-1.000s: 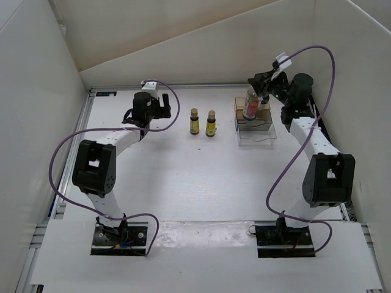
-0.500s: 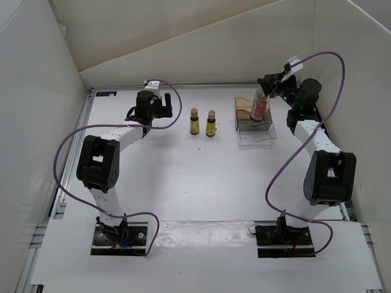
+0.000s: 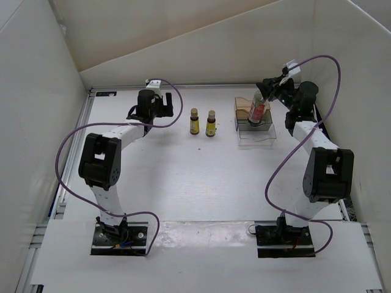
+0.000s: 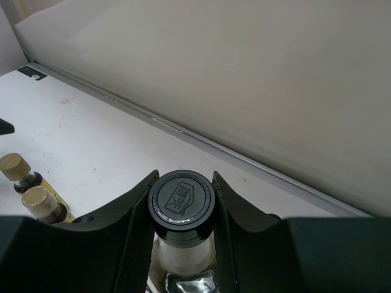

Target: Organize the condiment bottles

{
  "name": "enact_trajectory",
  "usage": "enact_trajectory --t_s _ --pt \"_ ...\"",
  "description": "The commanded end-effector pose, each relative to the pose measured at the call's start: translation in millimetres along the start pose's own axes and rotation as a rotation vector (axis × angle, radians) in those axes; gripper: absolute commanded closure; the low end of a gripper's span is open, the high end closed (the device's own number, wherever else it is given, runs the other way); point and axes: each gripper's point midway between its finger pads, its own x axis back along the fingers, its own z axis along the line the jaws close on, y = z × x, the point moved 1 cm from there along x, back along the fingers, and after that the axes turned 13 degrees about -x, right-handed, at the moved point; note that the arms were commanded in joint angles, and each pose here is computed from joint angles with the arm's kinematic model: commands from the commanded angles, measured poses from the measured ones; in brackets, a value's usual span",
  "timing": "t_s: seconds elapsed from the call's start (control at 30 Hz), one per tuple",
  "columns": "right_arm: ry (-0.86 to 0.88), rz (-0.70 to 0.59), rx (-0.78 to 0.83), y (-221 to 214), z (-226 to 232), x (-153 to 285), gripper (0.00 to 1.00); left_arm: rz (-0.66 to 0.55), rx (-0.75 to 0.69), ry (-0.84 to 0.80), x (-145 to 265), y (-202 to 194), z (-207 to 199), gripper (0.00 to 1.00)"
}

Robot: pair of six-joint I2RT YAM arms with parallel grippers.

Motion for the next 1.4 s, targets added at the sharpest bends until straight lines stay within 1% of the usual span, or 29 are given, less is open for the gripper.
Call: enact_trajectory --t_s 0.0,0.73,0.93,1.37 --pt "0.034 -0.176 0.132 59 8 0 1.00 -0.027 -0.006 0.006 -2 14 1 0.00" --pt "0.023 -0.138 0.099 30 -12 -9 1.00 0.002 -0.012 -0.002 -23 4 -4 0.00" --pt "0.037 -0.128 0.108 26 -10 -10 1.00 0.003 -0.010 -0.003 -25 3 -4 0.00" --pt "0.066 -0.082 0.075 2 -3 -11 1.00 0.020 -0.009 -0.003 -27 -7 -5 0.00"
